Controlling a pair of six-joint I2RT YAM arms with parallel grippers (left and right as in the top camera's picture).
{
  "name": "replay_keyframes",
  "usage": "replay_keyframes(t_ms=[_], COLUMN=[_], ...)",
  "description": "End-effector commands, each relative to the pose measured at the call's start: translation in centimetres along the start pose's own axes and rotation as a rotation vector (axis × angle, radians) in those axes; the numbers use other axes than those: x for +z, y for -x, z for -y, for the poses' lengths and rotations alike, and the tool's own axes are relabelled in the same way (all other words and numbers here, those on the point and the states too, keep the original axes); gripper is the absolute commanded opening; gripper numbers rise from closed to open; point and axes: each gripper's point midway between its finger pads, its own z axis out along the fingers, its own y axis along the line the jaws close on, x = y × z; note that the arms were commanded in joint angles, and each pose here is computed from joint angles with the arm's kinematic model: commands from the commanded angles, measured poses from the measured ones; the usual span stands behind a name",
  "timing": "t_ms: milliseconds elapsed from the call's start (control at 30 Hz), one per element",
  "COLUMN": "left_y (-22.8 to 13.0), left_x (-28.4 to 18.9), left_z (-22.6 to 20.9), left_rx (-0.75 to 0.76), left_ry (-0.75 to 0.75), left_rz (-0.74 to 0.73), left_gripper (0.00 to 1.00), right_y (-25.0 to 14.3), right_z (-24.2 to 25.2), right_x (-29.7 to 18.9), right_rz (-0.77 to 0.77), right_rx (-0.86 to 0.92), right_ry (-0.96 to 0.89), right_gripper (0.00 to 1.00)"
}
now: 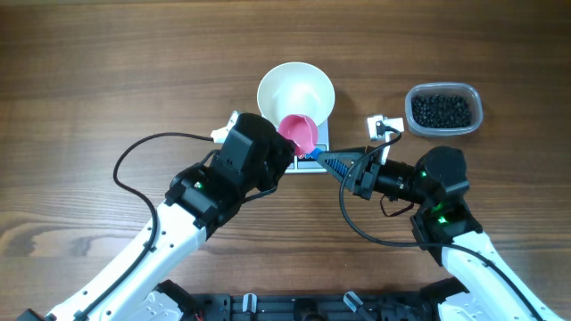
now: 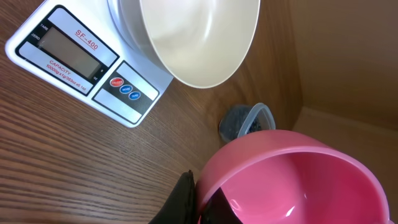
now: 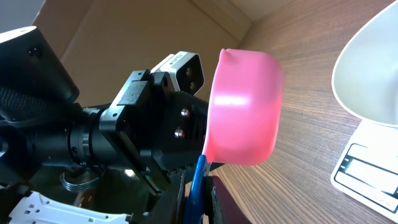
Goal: Scoop item into bowl and weigh 150g on scale
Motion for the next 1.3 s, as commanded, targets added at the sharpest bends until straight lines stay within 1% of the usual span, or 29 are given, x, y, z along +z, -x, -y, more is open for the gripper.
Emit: replay_keyframes(t_ms=[0,133,233,433,967,1267], left_y=[0.38,0.38,0.38,0.38,0.39,0.79], left_x=[0.01,0.01,0.01,0.01,0.01,-0.01], left_z=[0.36,0.36,0.36,0.36,0.36,0.32], left_rx=[0.002,0.002,0.002,0.002,0.002,-0.002], left_ry=[-0.008,-0.008,-0.008,-0.008,-0.008,-0.006], left_rz=[0.022,0.022,0.022,0.022,0.023,0.046], left_gripper=[0.04,0.04,0.04,0.04,0.04,0.04], right_y=[-1.78,-1.72,-1.73,-1.74,-1.99,-2.04], right_z=[-2.91,-2.88,-2.88,-2.88,-3.09,-3.13], right_x=[0.12,0.13,0.13,0.13,0.06,0.05], right_rz=[-0.121,-0.119,-0.119,-0.12,-0.141,-0.145], right_rx=[-0.025,-0.008,-0.008,-0.005,0.077,0.098], right_ry=[0.128,0.125,0.125,0.125,0.131,0.132], right_gripper=[0.13,0.09,0.05,0.05,0.05,0.05])
